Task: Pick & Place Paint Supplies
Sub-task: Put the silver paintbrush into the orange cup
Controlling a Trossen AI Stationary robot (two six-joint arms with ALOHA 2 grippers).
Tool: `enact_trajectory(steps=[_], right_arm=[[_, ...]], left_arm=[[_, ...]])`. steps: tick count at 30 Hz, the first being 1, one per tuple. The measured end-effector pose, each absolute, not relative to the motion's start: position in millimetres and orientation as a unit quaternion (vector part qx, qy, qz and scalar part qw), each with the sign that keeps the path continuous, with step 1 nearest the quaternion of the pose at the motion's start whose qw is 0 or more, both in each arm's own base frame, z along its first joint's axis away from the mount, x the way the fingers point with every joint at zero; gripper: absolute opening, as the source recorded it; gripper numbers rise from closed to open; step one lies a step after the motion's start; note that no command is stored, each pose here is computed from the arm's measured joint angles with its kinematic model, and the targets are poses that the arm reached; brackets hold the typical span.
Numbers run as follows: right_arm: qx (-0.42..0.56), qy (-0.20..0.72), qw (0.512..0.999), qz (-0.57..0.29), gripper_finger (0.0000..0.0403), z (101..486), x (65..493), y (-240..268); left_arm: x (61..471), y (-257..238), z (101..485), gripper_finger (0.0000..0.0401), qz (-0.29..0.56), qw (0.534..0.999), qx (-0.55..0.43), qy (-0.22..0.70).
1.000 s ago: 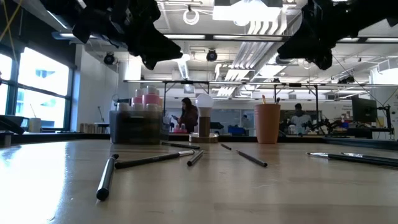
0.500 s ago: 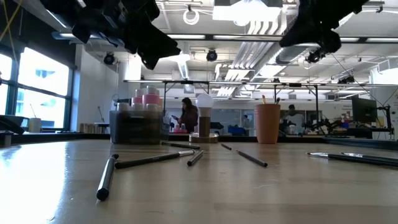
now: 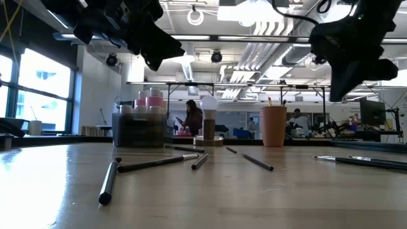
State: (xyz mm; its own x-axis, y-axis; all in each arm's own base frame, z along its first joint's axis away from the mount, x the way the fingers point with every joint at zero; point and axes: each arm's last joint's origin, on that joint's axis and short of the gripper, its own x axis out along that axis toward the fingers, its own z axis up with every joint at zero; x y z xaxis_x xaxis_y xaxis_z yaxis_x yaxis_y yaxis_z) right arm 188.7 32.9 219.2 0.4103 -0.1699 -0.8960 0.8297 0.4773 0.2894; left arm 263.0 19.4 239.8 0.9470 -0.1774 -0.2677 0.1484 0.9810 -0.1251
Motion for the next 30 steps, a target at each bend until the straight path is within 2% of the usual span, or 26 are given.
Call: enact_trajectory(steps=[12, 23, 30], right_arm=[[0.39, 0.541, 0.683, -0.299, 0.0003, 190, 203, 49], [0.362, 0.582, 0.675, -0.275, 0.0005, 175, 211, 52], [0.359, 0.586, 0.67, -0.281, 0.0057, 169, 213, 53]], left_arm=[[263, 19, 240, 0.0104, -0.084, 0.986, -0.037, 0.139], [263, 20, 240, 0.0104, -0.083, 0.986, -0.036, 0.139], [263, 20, 240, 0.0104, -0.083, 0.986, -0.036, 0.139]])
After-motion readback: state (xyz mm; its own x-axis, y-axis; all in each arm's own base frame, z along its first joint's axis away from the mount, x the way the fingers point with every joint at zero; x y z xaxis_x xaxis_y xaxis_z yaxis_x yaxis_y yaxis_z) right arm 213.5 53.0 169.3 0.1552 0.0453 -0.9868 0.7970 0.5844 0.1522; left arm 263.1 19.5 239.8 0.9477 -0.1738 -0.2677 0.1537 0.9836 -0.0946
